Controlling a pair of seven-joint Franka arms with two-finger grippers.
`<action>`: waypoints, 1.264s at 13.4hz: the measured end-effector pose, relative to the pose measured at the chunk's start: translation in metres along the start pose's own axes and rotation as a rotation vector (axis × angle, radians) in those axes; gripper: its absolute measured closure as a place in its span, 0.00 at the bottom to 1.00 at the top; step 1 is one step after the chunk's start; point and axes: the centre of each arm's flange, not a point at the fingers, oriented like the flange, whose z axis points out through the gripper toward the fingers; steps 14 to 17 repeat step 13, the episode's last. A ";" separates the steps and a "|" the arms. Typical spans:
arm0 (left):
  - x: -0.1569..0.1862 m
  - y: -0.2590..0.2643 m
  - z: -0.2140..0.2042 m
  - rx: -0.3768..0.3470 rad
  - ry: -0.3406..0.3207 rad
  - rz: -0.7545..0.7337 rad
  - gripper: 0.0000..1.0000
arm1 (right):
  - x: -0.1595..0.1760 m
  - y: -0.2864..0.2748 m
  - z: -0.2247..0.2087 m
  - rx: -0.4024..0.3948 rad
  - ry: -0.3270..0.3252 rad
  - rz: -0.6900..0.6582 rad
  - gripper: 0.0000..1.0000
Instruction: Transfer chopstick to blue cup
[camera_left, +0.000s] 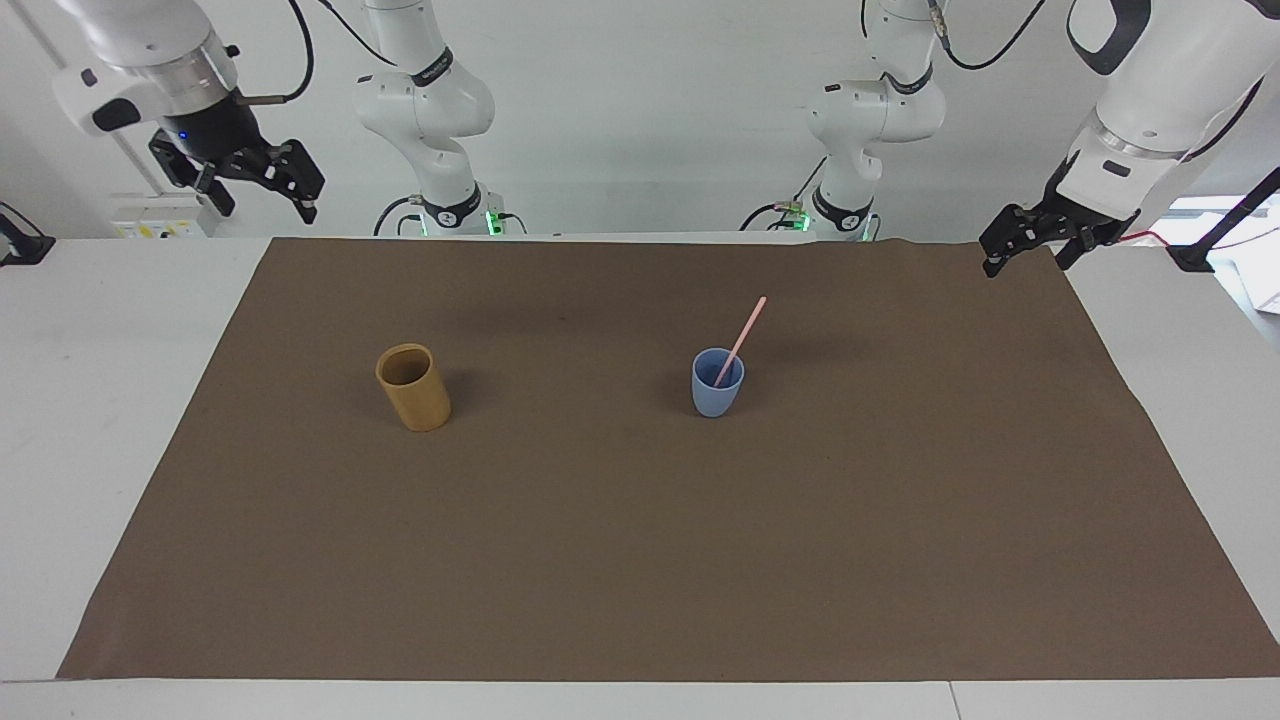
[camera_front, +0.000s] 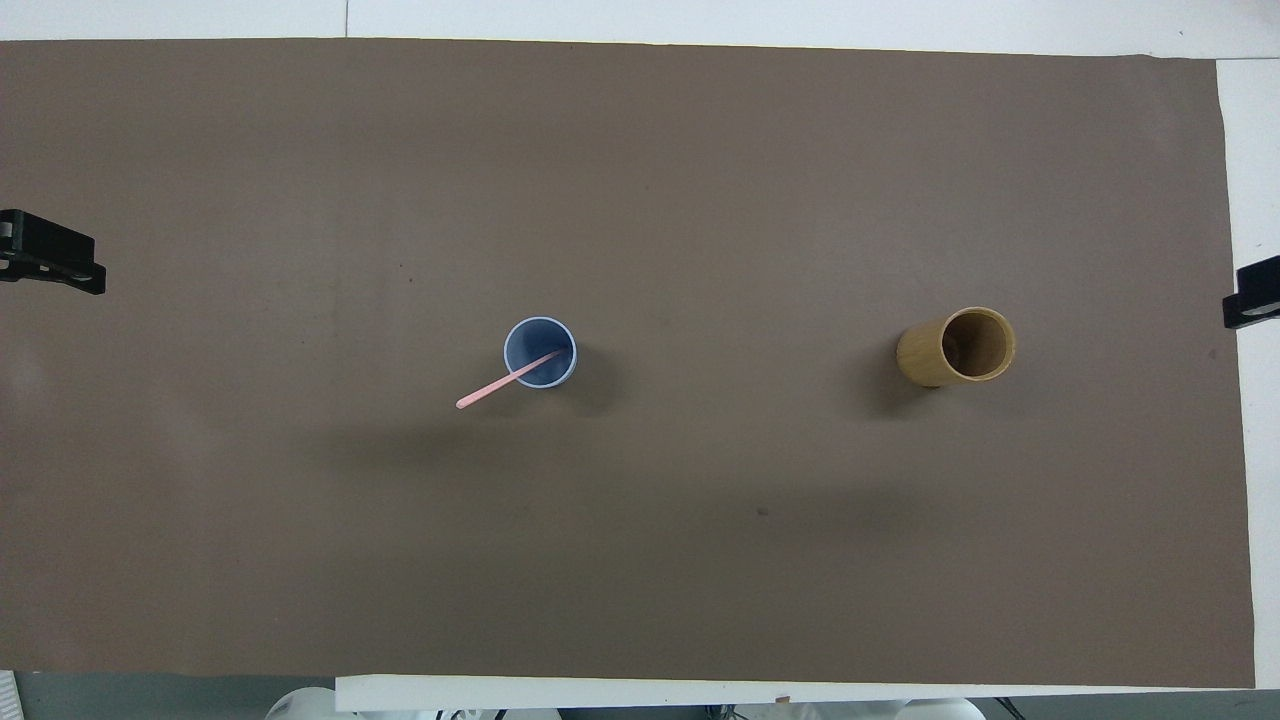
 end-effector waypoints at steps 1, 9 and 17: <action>0.000 0.000 0.000 0.000 0.000 0.000 0.00 | 0.003 0.002 0.004 -0.007 -0.009 -0.013 0.00; 0.000 0.000 0.000 0.000 0.000 0.000 0.00 | 0.003 -0.014 0.022 0.061 -0.039 -0.051 0.00; 0.000 0.000 0.000 0.000 0.000 0.000 0.00 | 0.004 -0.019 0.029 0.082 -0.044 -0.059 0.00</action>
